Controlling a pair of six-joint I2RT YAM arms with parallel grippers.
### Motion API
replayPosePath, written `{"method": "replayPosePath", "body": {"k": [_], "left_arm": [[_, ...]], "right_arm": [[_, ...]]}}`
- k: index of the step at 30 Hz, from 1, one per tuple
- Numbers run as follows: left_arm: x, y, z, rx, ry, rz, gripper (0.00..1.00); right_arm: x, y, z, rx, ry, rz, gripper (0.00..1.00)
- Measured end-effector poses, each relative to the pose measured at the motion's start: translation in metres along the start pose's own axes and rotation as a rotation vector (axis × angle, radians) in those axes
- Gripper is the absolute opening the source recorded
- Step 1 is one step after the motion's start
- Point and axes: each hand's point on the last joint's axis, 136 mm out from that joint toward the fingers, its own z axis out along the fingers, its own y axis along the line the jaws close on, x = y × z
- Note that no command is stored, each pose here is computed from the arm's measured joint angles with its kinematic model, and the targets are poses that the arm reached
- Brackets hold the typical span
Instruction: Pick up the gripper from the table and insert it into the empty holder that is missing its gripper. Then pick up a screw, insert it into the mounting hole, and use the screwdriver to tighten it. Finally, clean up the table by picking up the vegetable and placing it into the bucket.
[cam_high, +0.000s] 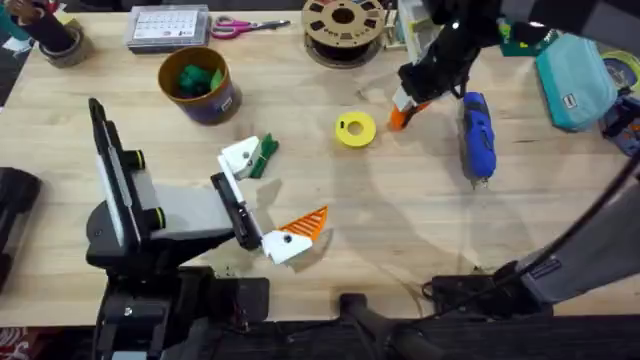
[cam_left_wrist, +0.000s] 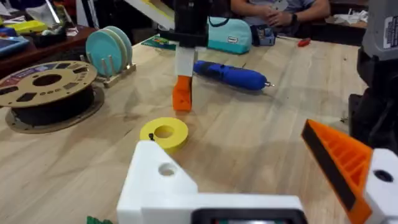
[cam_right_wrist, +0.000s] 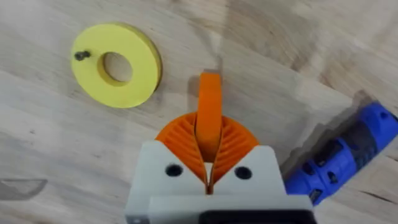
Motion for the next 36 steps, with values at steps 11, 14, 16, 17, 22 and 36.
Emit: {"method": "replayPosePath", "body": {"k": [11, 14, 16, 17, 22, 36], "left_arm": [[0.000, 0.000, 0.000, 0.000, 0.000, 0.000, 0.991], [0.000, 0.000, 0.000, 0.000, 0.000, 0.000, 0.990], [0.000, 0.000, 0.000, 0.000, 0.000, 0.000, 0.990], [0.000, 0.000, 0.000, 0.000, 0.000, 0.000, 0.990], [0.000, 0.000, 0.000, 0.000, 0.000, 0.000, 0.990], [0.000, 0.000, 0.000, 0.000, 0.000, 0.000, 0.992]], "right_arm": [[-0.008, 0.005, -0.109, 0.022, -0.297, 0.041, 0.010], [-0.006, 0.007, -0.126, 0.021, -0.348, 0.064, 0.010], [-0.007, 0.009, -0.136, 0.007, -0.386, 0.075, 0.010], [-0.009, 0.012, -0.141, -0.009, -0.409, 0.075, 0.010], [-0.017, 0.034, -0.168, -0.130, -0.522, 0.051, 0.010], [-0.042, 0.116, -0.186, -0.704, -0.744, -0.150, 0.010]]}}
